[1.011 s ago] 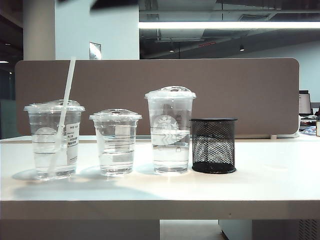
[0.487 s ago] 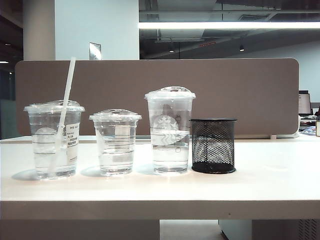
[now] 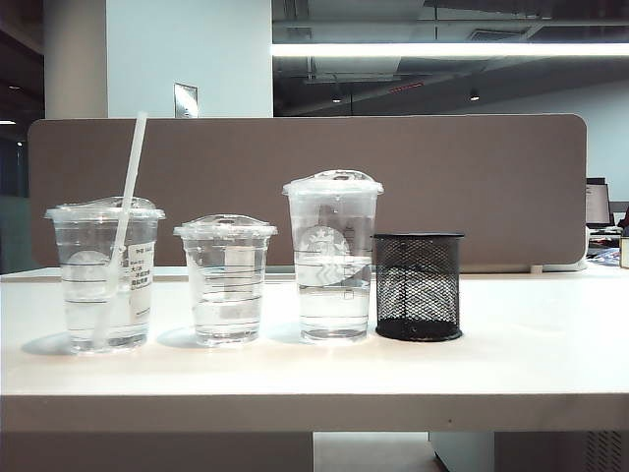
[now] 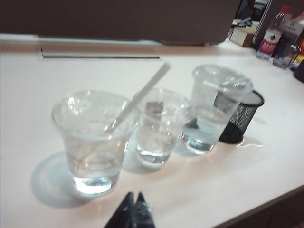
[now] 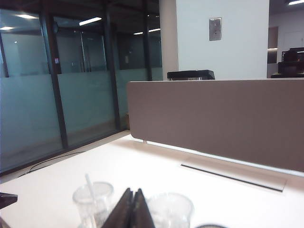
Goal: Pick up the straw and insert it into the medium coffee cup.
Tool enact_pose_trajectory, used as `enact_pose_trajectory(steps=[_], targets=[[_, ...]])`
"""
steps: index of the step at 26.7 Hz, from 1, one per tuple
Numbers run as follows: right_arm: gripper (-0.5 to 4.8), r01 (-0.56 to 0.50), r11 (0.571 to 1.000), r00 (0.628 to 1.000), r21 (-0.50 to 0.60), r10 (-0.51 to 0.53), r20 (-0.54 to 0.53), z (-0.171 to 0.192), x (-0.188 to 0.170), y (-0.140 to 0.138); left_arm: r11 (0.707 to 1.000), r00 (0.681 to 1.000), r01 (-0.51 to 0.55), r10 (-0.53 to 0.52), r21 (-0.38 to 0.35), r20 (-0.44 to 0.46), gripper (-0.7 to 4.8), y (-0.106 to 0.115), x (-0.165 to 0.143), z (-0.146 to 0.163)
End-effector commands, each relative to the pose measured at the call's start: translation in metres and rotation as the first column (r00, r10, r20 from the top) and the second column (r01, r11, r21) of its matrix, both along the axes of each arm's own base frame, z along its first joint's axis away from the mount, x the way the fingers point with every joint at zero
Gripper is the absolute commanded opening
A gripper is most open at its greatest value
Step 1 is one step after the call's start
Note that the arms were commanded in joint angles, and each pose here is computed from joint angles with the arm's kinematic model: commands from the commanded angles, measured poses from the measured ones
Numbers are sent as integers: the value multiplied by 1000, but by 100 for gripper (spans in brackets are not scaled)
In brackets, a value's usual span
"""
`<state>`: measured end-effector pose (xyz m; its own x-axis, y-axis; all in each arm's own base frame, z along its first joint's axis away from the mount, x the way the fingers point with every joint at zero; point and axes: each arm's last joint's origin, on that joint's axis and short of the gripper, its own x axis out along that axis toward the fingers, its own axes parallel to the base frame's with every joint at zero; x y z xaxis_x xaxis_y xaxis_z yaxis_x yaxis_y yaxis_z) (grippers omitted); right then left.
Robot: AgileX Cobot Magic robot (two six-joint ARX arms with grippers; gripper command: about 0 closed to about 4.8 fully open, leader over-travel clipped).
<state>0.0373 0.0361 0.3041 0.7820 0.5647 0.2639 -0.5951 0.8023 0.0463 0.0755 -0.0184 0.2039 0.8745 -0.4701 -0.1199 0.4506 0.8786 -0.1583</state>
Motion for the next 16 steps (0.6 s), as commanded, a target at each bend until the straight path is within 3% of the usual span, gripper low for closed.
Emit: enact_pose_trajectory(steps=[1,8,12,16], targets=[[-6,-2,1000,1000,-18,1,-20,-24,0,0,1000,1000,-9,9,-6,13,-2,0,4,-7],[-6,-16,991,994,-135,2,-106,-80,17,22,990,989,-143,143,8,-46,-3,3,11,-28],[-6,-22,984,991,-175,-3,-137,-100,21,28,989,987,-149,150,14,-60,-3,3,12,-34],[-6,-138,964,979,-228,98,-179,-123,22,35,978,975,-205,207,36,-83,-3,4,15,-43]])
